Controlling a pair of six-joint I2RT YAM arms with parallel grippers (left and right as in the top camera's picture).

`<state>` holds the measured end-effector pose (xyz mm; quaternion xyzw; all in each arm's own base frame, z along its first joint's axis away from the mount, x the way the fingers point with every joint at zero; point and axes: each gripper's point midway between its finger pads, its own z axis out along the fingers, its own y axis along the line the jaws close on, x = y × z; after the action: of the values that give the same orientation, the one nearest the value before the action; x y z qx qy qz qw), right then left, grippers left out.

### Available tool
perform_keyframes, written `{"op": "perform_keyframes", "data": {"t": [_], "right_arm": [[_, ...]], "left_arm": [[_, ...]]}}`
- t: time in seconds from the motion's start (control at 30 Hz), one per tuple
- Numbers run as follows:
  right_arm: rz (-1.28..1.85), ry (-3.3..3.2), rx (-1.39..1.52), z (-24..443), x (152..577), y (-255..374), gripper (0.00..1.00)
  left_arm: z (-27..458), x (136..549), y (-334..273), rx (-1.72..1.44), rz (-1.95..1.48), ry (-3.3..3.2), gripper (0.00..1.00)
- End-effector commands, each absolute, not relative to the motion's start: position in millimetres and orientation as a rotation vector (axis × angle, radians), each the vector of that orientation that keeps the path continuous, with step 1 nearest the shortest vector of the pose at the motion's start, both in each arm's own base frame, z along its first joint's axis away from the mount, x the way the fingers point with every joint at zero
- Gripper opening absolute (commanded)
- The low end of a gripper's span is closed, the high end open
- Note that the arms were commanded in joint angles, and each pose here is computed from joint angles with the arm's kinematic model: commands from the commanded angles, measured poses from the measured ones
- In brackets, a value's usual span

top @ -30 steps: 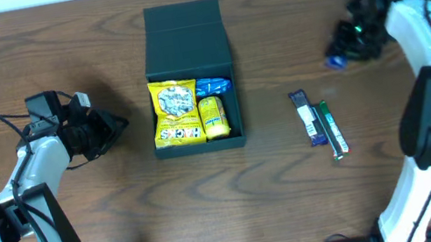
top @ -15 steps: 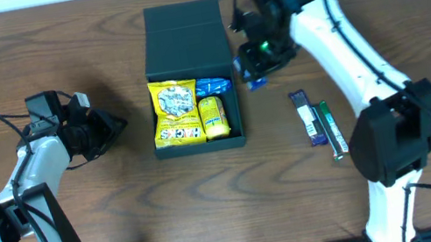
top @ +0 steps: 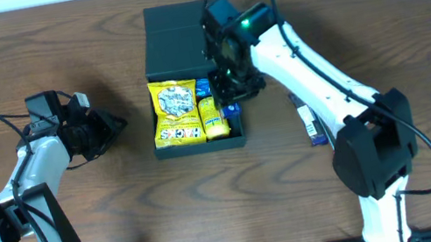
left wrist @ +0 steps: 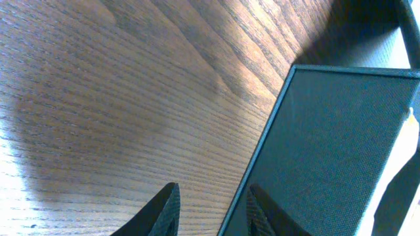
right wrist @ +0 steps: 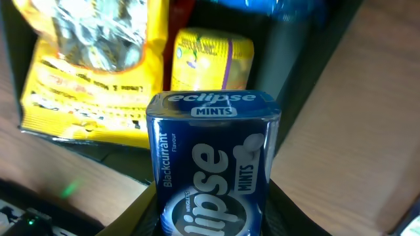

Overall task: Pack container
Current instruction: 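Carry the blue mint tin into the box beside the yellow jar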

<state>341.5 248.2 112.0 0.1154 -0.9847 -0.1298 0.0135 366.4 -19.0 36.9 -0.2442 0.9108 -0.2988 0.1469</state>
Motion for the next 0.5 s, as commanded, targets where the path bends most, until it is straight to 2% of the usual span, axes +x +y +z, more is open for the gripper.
{"op": "perform_keyframes", "data": {"t": [0.0, 0.2, 0.23, 0.3, 0.33, 0.4, 0.47], "right_arm": [[-0.362, -3.052, 0.282, 101, 333, 249, 0.02], [-0.315, -3.057, 0.219, 88, 332, 245, 0.02], [-0.315, -3.057, 0.219, 88, 332, 245, 0.09], [-0.318, -3.061, 0.220, 88, 332, 246, 0.38], [-0.320, -3.062, 0.219, 88, 333, 246, 0.47], [-0.323, -3.064, 0.220, 88, 333, 247, 0.73], [-0.325, -3.066, 0.221, 88, 334, 247, 0.82]], "left_arm": [[39, 374, -15, -0.685, -0.834, 2.613, 0.34], [39, 373, -15, -0.665, -0.830, 2.616, 0.35], [39, 373, -15, -0.665, -0.830, 2.616, 0.35], [39, 373, -15, -0.665, -0.830, 2.616, 0.35], [39, 373, -15, -0.665, -0.830, 2.616, 0.35], [39, 373, -15, -0.665, -0.830, 2.616, 0.35], [39, 373, -15, -0.664, -0.830, 2.616, 0.35]]}}
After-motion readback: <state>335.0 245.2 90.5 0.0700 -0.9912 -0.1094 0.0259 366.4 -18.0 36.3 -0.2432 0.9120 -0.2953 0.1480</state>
